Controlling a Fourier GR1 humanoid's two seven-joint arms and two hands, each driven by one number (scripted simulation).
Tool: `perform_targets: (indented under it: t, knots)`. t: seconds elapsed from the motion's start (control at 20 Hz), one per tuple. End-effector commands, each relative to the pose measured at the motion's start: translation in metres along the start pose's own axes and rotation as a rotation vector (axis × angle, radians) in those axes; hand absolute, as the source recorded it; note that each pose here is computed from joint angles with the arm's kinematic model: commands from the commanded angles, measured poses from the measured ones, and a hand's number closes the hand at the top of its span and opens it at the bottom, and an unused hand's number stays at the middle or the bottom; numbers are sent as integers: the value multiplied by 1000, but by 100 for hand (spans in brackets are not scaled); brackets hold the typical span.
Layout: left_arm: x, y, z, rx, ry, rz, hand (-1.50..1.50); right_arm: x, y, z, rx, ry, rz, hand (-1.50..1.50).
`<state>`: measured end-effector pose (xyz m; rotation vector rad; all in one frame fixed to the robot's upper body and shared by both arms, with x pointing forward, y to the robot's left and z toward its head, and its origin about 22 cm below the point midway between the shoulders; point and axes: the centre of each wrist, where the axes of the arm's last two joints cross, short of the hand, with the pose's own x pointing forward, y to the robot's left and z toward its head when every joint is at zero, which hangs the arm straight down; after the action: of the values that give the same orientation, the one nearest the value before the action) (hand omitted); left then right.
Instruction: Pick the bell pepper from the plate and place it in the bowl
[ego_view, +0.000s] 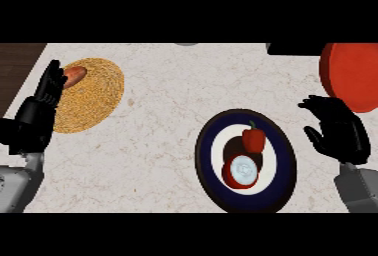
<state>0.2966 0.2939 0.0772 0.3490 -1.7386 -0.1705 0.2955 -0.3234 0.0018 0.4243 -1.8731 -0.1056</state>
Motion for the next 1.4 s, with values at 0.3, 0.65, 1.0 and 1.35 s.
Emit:
perform_targets:
  t: [0.3, 0.65, 1.0, 1.35]
  knots:
    - [12, -28, 3, -30, 39, -4, 0, 33, -81, 8, 246, -145, 147, -150]
    - [11, -48, -6, -6, 58, -30, 0, 40, -66, -26, 495, 0, 459, -150]
    - [17, -36, -2, -9, 83, -26, 0, 50, -49, -65, 686, 84, 601, -150]
    - [7, -37, -2, -1, 91, -33, 0, 25, -24, -63, 858, 132, 644, -150]
